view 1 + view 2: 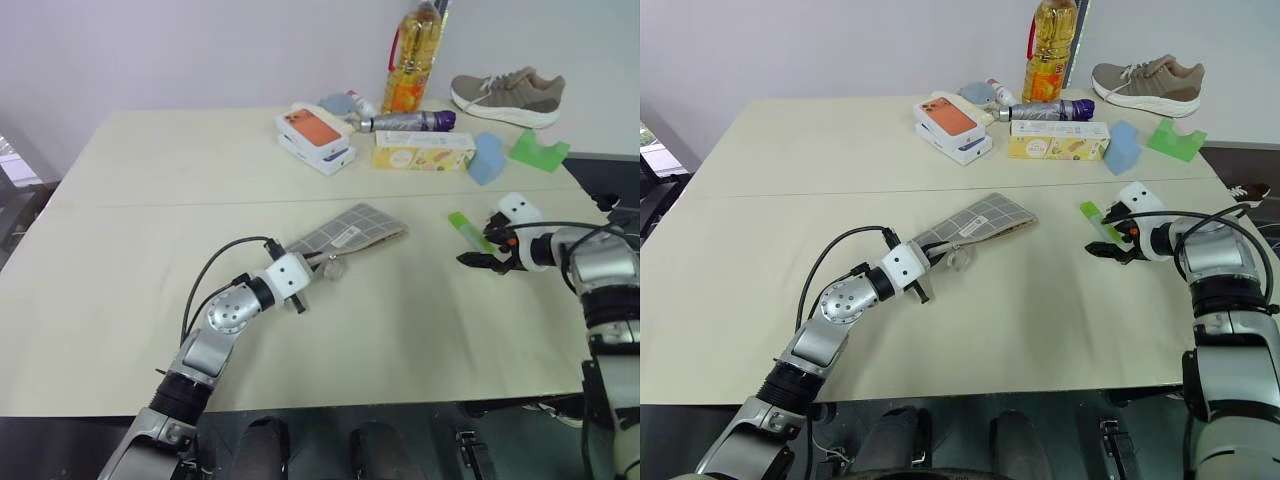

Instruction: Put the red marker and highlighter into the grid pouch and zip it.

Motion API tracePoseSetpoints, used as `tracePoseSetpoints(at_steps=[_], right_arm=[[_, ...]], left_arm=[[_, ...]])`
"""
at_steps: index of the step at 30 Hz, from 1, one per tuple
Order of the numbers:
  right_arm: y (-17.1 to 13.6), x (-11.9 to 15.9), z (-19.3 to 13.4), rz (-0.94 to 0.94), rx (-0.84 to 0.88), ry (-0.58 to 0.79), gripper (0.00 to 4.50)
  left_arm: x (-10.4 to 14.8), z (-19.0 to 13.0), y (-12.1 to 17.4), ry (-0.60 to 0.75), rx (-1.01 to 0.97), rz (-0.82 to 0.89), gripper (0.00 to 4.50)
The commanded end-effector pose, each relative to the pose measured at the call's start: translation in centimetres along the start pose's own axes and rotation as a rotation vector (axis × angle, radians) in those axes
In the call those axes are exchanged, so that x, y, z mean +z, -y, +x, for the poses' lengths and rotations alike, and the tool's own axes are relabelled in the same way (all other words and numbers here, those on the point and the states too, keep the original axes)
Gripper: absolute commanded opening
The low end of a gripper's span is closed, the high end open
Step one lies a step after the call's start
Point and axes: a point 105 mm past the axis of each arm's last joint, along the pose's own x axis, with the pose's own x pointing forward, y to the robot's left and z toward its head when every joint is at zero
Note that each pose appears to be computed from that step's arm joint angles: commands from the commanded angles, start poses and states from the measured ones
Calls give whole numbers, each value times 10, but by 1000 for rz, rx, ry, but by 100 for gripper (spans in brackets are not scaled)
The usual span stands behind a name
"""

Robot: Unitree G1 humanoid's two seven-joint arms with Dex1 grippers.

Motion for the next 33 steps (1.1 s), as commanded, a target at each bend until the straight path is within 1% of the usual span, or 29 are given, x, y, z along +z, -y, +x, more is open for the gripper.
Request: tracePoseSetpoints(at_steps=[1,6,7,10,11,12,13,14,16,17,18,20,22,25,28,33], right_arm=[[13,9,-7,11,-77,40,429],[22,5,-1,117,-109,53,429],[23,6,0,154,-106,67,379],[24,8,1,210,-105,94,252],[25,9,0,213,-107,99,207],[25,9,0,212,-109,101,150],[24,12,-1,197,-107,112,105],[23,14,-3,181,-106,121,84],[24,20,-8,82,-135,128,85],[22,25,-12,3,-146,133,85],[15,32,-19,-115,-142,148,85],[-8,50,-37,-273,-80,205,85],[-32,57,-52,-368,-15,231,85],[-60,55,-63,-428,58,222,85],[-80,55,-61,-450,74,213,85],[-91,57,-54,-431,77,220,85]], left_arm=[[13,2,-7,51,8,16,0],[14,3,-8,57,8,15,0],[15,3,-8,58,10,15,0],[14,1,-9,55,20,16,0],[14,0,-10,53,23,15,0],[13,-1,-10,52,25,15,0],[13,-2,-11,50,29,15,0],[12,-2,-12,47,34,13,0],[11,-4,-14,41,40,19,0],[10,-4,-15,38,42,23,0],[10,-5,-17,35,46,28,0],[9,-5,-20,32,49,33,0],[10,-4,-20,35,47,35,0],[12,-3,-21,46,43,33,0],[16,-1,-17,70,20,26,0],[23,0,-12,101,-9,17,0]])
